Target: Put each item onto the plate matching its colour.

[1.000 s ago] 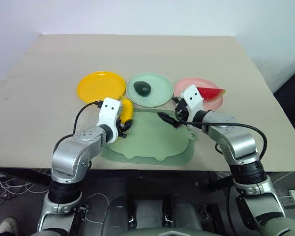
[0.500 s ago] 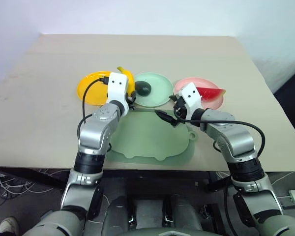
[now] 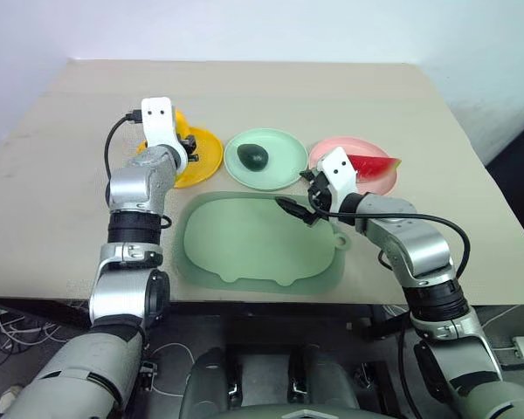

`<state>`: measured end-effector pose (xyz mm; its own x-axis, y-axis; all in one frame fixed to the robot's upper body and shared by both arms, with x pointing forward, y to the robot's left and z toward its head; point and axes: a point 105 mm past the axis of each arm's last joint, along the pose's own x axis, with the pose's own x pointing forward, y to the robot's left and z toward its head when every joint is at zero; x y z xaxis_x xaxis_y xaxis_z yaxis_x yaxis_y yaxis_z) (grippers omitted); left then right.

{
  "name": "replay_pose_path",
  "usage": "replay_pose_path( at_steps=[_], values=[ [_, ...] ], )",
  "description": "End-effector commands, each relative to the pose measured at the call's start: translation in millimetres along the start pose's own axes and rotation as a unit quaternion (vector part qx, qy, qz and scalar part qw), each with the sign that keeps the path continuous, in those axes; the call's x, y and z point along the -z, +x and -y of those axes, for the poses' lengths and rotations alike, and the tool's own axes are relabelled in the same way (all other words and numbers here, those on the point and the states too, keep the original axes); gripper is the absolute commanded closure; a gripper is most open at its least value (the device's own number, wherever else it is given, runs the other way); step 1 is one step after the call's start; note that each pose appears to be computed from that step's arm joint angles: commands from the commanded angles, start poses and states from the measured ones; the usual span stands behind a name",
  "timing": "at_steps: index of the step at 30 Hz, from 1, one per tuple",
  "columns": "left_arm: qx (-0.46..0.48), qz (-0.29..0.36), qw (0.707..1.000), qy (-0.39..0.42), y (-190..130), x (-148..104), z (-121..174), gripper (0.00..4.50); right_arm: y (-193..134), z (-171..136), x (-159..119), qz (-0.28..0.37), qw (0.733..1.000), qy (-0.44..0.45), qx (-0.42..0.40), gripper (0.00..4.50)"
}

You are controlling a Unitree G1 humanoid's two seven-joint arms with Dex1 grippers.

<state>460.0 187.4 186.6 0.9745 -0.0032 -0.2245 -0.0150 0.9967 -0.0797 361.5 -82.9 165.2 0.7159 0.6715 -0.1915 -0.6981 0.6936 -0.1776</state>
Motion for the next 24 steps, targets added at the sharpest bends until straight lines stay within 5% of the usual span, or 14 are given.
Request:
replay_pose_path(
  at_steps=[1,8,9,15,24],
  values=[
    [0.009,0.010,1.000,0.007,6,-4,-1,2.63,2,2,-6,0.016,1.000,-0.014,0.009,0.00],
    [0.007,0.012,1.000,-0.003,12,4,-6,2.63,3,10,10,-0.004,0.999,-0.021,0.031,0.00],
    [0.006,0.012,1.000,-0.001,12,4,-7,1.91,3,10,11,-0.006,0.999,-0.021,0.032,0.00],
    [0.012,0.035,0.999,0.015,9,-10,-5,0.04,3,8,11,-0.002,0.999,-0.021,0.030,0.00],
    [0.034,0.103,0.987,0.114,-16,-21,8,0.04,0,8,4,0.019,0.999,-0.016,0.033,0.00]
  ],
)
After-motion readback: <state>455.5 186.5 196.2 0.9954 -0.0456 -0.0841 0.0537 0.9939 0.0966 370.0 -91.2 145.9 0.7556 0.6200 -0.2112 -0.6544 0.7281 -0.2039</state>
